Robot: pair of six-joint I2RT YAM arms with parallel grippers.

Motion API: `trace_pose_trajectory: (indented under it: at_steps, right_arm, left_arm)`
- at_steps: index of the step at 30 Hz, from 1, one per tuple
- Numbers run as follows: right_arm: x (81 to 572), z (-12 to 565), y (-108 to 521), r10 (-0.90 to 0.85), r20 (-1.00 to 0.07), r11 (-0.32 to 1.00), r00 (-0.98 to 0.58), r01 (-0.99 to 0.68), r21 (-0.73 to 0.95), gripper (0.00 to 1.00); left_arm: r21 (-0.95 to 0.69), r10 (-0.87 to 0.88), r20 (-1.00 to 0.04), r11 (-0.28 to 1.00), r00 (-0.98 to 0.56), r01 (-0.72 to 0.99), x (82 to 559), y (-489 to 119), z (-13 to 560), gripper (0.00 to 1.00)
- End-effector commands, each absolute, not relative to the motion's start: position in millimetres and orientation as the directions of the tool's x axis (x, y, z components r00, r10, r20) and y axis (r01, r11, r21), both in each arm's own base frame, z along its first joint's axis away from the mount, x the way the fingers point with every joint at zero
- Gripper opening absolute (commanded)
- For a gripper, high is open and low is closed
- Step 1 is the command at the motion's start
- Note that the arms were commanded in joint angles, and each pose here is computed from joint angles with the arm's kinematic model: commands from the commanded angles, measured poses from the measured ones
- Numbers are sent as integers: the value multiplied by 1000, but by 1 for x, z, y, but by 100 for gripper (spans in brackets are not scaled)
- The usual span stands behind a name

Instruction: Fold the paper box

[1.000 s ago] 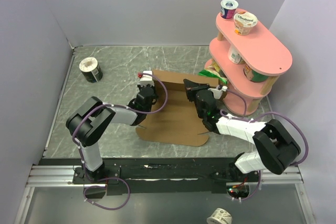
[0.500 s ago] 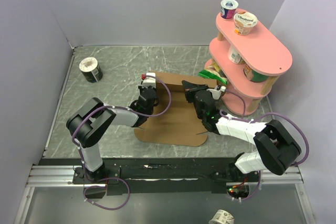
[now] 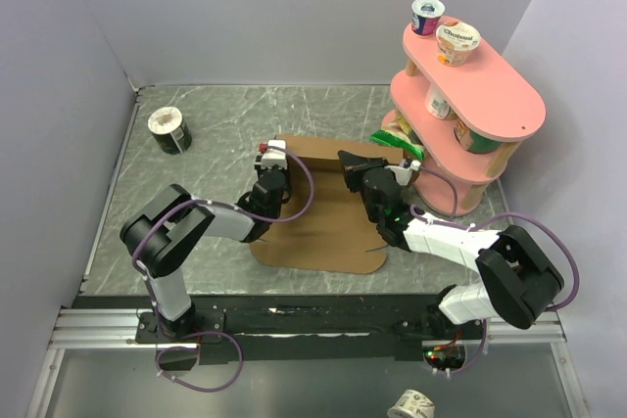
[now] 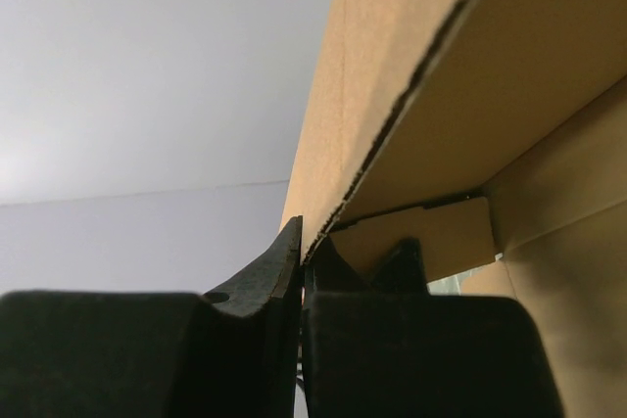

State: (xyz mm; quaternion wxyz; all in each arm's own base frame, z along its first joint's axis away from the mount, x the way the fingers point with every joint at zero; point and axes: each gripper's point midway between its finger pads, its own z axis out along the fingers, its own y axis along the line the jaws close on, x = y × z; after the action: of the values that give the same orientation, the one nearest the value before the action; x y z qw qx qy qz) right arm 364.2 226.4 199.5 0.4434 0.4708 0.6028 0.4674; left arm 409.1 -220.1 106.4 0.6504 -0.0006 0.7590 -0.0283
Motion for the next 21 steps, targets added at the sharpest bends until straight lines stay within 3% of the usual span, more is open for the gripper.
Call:
trace_pose_trajectory:
  at_steps: [1, 6, 11, 21]
  right_arm:
    - [361, 191, 223, 976, -149, 178, -162, 183, 967, 0]
    - [361, 191, 225, 976, -136, 166, -170, 177, 970, 0]
    - [362, 191, 228, 976, -130, 160, -177, 167, 973, 0]
    - [364, 190, 234, 971, -131, 163, -198, 152, 975, 0]
  left_arm:
    - [-92, -82, -984, 994, -157, 62, 406, -207, 103, 50]
    - [-156, -140, -980, 982, -142, 103, 407, -208, 107, 52]
    - [-261, -238, -964, 935, -120, 240, 401, -213, 117, 69]
    - [-318, -307, -946, 827, -100, 463, 396, -241, 134, 81]
